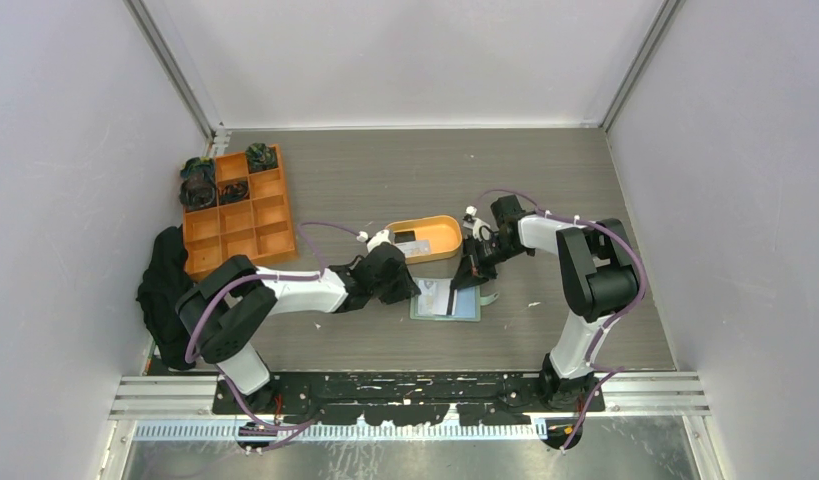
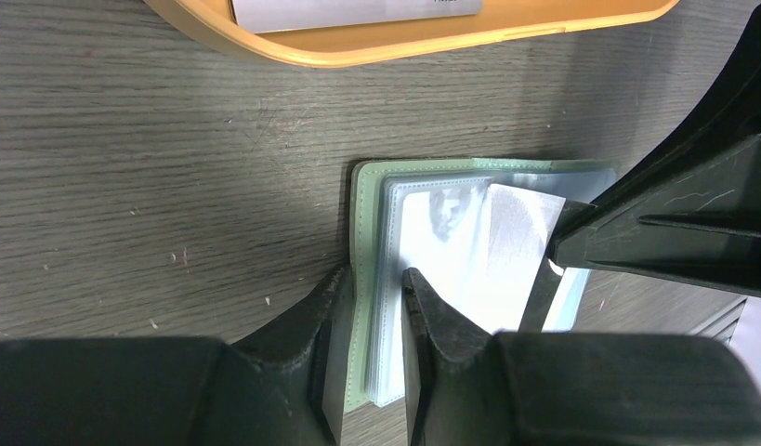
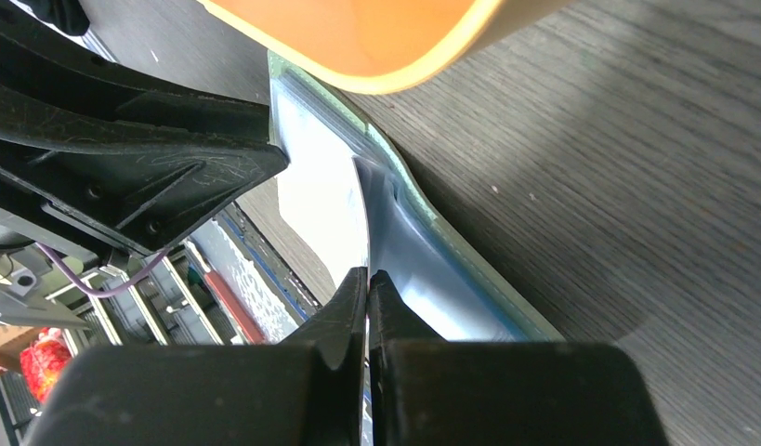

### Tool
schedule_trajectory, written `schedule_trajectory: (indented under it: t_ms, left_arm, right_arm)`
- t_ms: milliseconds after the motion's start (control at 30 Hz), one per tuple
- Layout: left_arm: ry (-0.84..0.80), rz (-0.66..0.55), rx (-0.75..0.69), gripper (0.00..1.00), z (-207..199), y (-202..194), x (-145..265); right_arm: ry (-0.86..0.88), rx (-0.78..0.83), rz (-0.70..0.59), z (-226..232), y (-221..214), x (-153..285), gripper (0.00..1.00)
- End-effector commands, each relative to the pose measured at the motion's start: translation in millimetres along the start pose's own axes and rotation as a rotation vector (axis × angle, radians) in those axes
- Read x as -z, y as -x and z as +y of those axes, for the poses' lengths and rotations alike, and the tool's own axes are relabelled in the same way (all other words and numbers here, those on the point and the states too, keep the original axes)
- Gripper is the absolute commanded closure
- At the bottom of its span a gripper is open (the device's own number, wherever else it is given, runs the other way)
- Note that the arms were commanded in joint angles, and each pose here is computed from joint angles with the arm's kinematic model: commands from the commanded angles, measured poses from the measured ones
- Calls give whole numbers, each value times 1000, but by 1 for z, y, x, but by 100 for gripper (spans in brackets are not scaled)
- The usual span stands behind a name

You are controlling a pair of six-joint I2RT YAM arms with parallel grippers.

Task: Put the credit cards into the card holder
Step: Insert the credit card into the card holder.

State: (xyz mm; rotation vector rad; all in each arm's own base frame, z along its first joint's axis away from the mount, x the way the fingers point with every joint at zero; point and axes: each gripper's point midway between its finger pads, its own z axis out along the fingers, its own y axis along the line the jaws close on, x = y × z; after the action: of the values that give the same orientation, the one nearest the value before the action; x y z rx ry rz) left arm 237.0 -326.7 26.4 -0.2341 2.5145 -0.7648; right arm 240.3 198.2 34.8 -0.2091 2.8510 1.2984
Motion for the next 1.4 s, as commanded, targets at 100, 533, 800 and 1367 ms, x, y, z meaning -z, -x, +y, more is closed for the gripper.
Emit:
schedule_trajectory:
  t_ms: [100,533,800,1367]
  left_arm:
    - [118,63,-37,76,41,-21,-9]
    - [93,68,-35,77,34,-20,-7]
    - [58,82,-30,76,26,-22,-8]
    - [-100,-49,-124,65,-5,9,35]
  right_arm:
    - [-14,18,48,1,-15,-3,95]
    - [-9,-30,31,-2,-14,-13,95]
    - [12,-13,4,4,-6,-18,95]
    - [-16,-30,-6,1,2,-18,78]
